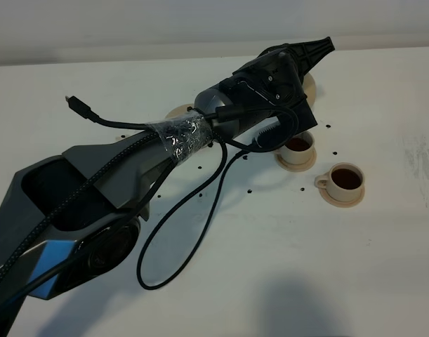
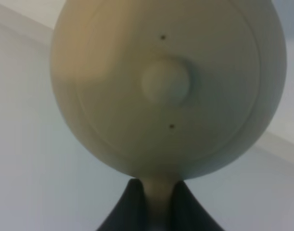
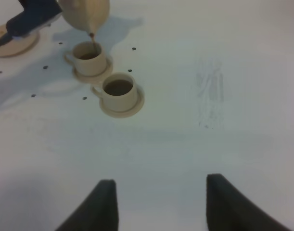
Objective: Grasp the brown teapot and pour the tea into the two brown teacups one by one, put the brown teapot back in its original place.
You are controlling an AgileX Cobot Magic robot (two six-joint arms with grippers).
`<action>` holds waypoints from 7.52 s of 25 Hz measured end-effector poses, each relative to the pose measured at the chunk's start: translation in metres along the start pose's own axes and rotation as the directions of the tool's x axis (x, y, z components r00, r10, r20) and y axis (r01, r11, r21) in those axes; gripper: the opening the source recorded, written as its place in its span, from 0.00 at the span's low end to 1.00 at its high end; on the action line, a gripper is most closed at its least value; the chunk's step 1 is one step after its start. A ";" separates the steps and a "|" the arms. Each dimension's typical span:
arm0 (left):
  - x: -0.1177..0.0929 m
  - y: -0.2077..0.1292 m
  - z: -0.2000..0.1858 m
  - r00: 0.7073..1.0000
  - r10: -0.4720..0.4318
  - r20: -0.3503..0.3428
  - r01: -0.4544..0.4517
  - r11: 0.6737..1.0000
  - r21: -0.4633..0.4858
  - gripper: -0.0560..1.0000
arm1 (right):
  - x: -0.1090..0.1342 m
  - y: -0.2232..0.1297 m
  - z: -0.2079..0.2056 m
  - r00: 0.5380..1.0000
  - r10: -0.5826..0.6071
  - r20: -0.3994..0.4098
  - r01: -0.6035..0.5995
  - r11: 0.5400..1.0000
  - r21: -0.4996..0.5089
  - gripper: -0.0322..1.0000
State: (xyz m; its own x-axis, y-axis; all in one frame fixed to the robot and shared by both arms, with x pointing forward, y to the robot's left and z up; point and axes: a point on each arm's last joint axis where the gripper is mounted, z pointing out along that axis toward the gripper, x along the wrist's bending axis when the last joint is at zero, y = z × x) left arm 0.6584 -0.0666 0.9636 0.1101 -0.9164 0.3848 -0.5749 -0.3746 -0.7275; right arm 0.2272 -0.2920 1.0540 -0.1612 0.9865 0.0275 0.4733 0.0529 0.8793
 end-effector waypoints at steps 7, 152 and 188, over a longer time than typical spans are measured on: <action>0.001 0.000 0.000 0.999 0.042 -0.014 -0.042 0.999 0.000 0.13 | 0.000 0.000 0.000 1.000 0.000 0.000 0.000 1.000 0.000 0.43; -0.130 -0.075 -0.043 -0.710 -0.667 0.228 0.595 -0.393 0.701 0.13 | 0.000 0.000 0.000 1.000 0.002 -0.004 -0.002 1.000 0.000 0.43; -0.157 -0.053 0.016 -0.800 -0.586 0.128 0.495 -0.526 0.691 0.13 | 0.000 0.000 0.000 1.000 0.002 -0.004 -0.002 1.000 0.000 0.43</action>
State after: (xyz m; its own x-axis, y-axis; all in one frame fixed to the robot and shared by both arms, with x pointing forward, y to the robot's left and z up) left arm 0.6842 0.0948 0.9330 0.3523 0.9348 0.0458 0.9175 -0.3546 0.1804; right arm 0.2272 -0.2916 1.0540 -0.1636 0.9861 0.0308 0.4734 0.0510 0.8794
